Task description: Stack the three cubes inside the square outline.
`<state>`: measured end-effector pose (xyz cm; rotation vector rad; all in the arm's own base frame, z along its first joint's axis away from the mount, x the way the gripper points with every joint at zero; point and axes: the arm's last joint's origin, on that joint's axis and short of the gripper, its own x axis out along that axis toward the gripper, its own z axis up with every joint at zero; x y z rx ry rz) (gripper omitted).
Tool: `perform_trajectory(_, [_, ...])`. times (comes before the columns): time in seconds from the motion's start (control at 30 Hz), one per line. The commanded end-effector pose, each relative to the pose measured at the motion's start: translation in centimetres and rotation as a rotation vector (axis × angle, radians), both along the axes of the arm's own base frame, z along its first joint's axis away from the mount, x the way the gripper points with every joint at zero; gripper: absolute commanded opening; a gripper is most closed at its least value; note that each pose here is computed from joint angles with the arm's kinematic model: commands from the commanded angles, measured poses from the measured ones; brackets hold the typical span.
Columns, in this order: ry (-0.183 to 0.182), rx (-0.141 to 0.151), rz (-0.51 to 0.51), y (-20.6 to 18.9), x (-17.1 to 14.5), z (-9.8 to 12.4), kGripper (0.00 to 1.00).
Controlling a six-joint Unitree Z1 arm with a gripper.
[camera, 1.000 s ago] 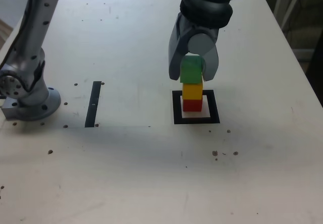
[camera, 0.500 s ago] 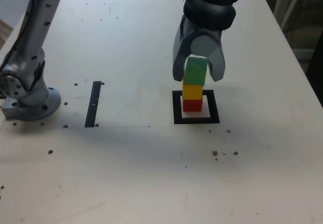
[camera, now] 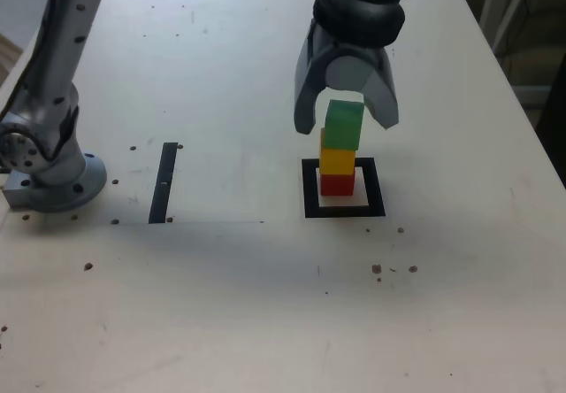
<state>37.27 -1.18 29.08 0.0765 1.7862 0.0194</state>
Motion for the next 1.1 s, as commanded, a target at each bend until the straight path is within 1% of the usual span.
perform_trajectory(0.0, [-0.023,0.005,0.002,0.1,-0.4,1.1,0.99])
perform_trajectory(0.13, [-0.038,0.009,-0.002,0.1,-1.2,2.5,0.99])
perform_trajectory(0.2, [-0.051,0.007,-0.011,-0.2,-2.1,3.7,0.99])
perform_trajectory(0.27, [-0.067,0.003,-0.024,-0.6,-3.3,4.9,0.99])
perform_trajectory(0.33, [-0.075,-0.003,-0.032,-0.8,-4.7,5.8,0.99])
perform_trajectory(0.4, [-0.076,-0.007,-0.034,-0.8,-6.1,6.3,0.99])
perform_trajectory(0.5, [-0.069,-0.013,-0.031,-0.7,-9.4,7.1,0.99])
perform_trajectory(0.57, [-0.056,-0.013,-0.029,-0.5,-11.6,7.2,0.99])
perform_trajectory(0.6, [-0.043,-0.012,-0.027,-0.4,-13.0,7.0,0.99])
perform_trajectory(0.67, [-0.016,-0.008,-0.024,-0.3,-14.7,6.5,0.99])
perform_trajectory(0.73, [0.021,-0.003,-0.016,-0.2,-16.1,5.8,0.99])
perform_trajectory(0.83, [0.09,-0.001,0.007,-0.1,-18.1,4.1,0.99])
perform_trajectory(0.9, [0.131,-0.005,0.023,0.0,-19.4,3.0,0.99])
perform_trajectory(0.93, [0.144,-0.01,0.03,0.0,-20.0,2.4,0.99])
perform_trajectory(1.0, [0.154,-0.02,0.041,0.0,-21.2,1.4,0.99])
perform_trajectory(1.07, [0.143,-0.031,0.047,0.0,-22.4,0.4,0.99])
